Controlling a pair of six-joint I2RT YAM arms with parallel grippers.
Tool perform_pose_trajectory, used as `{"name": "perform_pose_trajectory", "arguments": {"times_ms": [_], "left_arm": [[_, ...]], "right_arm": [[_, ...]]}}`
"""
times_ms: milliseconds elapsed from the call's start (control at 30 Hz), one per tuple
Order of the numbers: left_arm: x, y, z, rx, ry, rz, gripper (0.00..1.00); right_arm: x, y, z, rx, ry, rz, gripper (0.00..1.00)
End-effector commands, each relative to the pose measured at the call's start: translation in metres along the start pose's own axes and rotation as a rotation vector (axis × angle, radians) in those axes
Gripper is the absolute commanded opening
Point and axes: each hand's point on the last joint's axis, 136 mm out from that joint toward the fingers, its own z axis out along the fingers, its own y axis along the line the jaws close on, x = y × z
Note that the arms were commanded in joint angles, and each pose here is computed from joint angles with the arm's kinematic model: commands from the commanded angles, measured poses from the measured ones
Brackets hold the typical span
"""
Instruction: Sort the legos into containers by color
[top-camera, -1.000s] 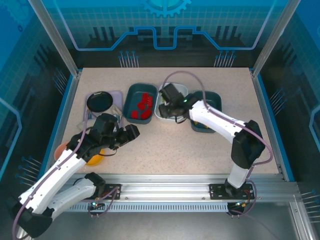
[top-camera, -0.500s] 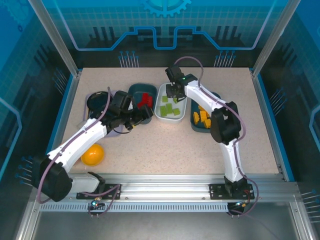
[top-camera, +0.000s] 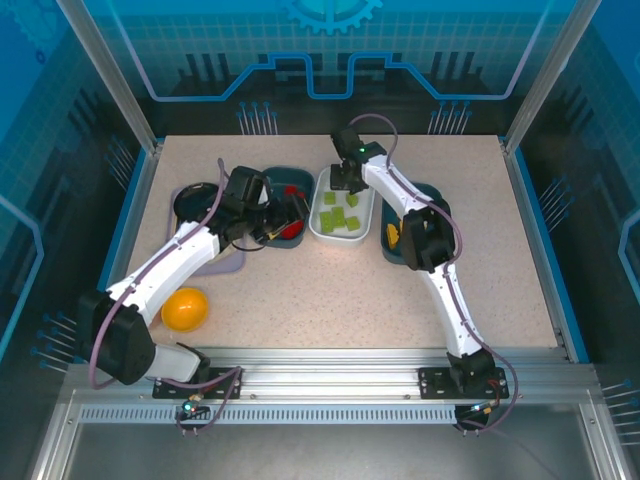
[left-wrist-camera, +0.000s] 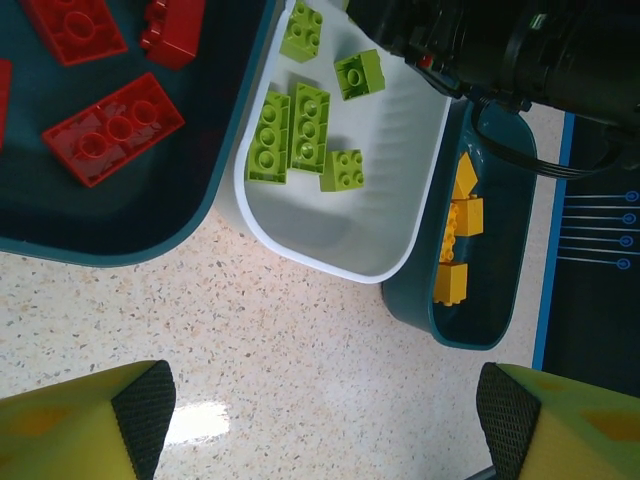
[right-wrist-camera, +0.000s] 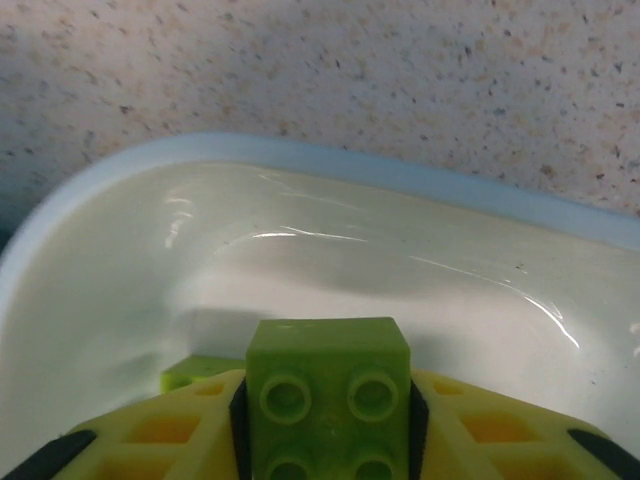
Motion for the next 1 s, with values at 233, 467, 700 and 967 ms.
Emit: {"name": "perform_pose_trajectory", "arguments": {"times_ms": [233, 467, 700, 967], "left_arm": [[-0.020, -0.023, -0.025, 0.080, -0.108, 0.056, 0.83], [-0.015, -0.011, -0.048, 0.033, -0.143, 0.058, 0.85], [-0.008, 0.006, -0.086, -0.007, -0.180, 0.091, 0.99], [-0.037, 0.082, -0.170, -0.466, -0.507, 0.104, 0.99]], "right_arm": [[-0.013, 0.005, -0.048, -0.056, -0.017, 0.027, 0.62], [-0.029, 0.009, -0.153, -0.073, -0.210, -0.004, 0.63], [0.027, -0.064, -0.266, 0.059, -0.422, 0.049, 1.00], [0.124, -0.189, -0.321, 0.392, -0.483, 0.138, 1.00]]}}
